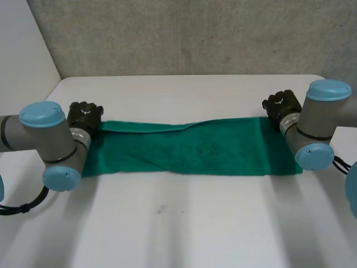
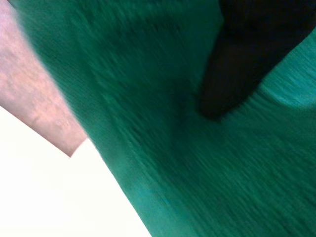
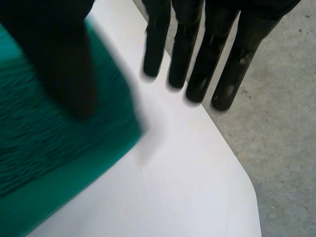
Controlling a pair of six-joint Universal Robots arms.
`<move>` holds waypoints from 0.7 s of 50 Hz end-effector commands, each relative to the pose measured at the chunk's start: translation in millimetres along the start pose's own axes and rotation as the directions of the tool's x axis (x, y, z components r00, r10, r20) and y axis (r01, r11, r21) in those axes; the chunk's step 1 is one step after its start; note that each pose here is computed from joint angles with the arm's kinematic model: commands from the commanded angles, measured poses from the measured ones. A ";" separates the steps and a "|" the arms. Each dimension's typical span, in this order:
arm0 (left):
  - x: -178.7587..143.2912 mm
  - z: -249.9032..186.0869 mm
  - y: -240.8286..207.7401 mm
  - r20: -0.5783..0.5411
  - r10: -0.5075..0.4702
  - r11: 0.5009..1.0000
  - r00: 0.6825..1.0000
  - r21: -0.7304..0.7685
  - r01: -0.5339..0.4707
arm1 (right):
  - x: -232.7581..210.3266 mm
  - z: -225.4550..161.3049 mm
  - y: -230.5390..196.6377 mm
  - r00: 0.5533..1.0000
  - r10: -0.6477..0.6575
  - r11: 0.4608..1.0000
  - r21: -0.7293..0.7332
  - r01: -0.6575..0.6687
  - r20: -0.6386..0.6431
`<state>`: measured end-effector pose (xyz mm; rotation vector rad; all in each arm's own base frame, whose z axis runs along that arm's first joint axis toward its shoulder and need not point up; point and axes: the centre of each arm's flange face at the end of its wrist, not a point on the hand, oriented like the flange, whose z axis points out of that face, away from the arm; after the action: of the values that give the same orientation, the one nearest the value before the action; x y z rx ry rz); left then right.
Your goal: Fold the towel.
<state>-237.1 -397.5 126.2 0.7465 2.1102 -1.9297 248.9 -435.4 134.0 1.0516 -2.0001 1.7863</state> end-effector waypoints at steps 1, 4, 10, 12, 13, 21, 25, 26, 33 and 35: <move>12.8 -6.2 -9.6 -0.007 0.006 0.999 1.000 0.054 -0.005 | 3.0 2.3 -0.4 0.999 0.027 1.000 -0.012 -0.027 -0.034; 10.5 -13.5 -19.5 -0.005 0.004 0.998 1.000 0.068 -0.003 | 14.3 -6.0 -10.3 0.996 0.078 0.997 -0.007 -0.078 -0.054; -0.6 -33.9 -36.2 0.004 -0.003 0.997 1.000 0.083 0.003 | 38.5 -42.5 -34.9 0.978 0.202 0.979 0.020 -0.201 -0.049; -3.2 -40.0 -39.8 0.005 -0.005 0.996 1.000 0.085 0.004 | 36.5 -59.6 -36.6 0.973 0.231 0.973 0.008 -0.231 -0.011; -4.7 -46.2 -40.2 0.002 -0.007 0.997 1.000 0.080 0.007 | 35.6 -65.2 -35.8 0.971 0.238 0.971 0.001 -0.238 0.005; -6.0 -70.9 -32.6 -0.019 -0.008 0.999 1.000 0.039 0.009 | 32.1 -102.6 3.6 0.943 0.311 0.943 -0.161 -0.290 0.123; -4.1 -76.6 -26.4 -0.027 -0.006 1.000 1.000 0.019 0.007 | 24.2 -107.1 16.8 0.931 0.332 0.932 -0.206 -0.299 0.151; -3.6 -77.4 -25.1 -0.029 -0.006 1.000 1.000 0.015 0.006 | 23.6 -107.8 18.5 0.931 0.333 0.930 -0.213 -0.298 0.150; -0.1 -81.2 -20.9 -0.040 -0.004 1.000 0.999 0.000 0.004 | 23.3 -94.1 53.6 0.924 0.363 0.906 -0.278 -0.320 0.120; 0.4 -82.0 -19.7 -0.042 -0.004 1.000 0.999 -0.004 0.003 | 22.1 -89.9 60.6 0.923 0.367 0.902 -0.286 -0.323 0.115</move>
<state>-231.0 -322.5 160.3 0.7783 2.1219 -1.9494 186.5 -343.1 155.1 0.8854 -2.5323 1.6384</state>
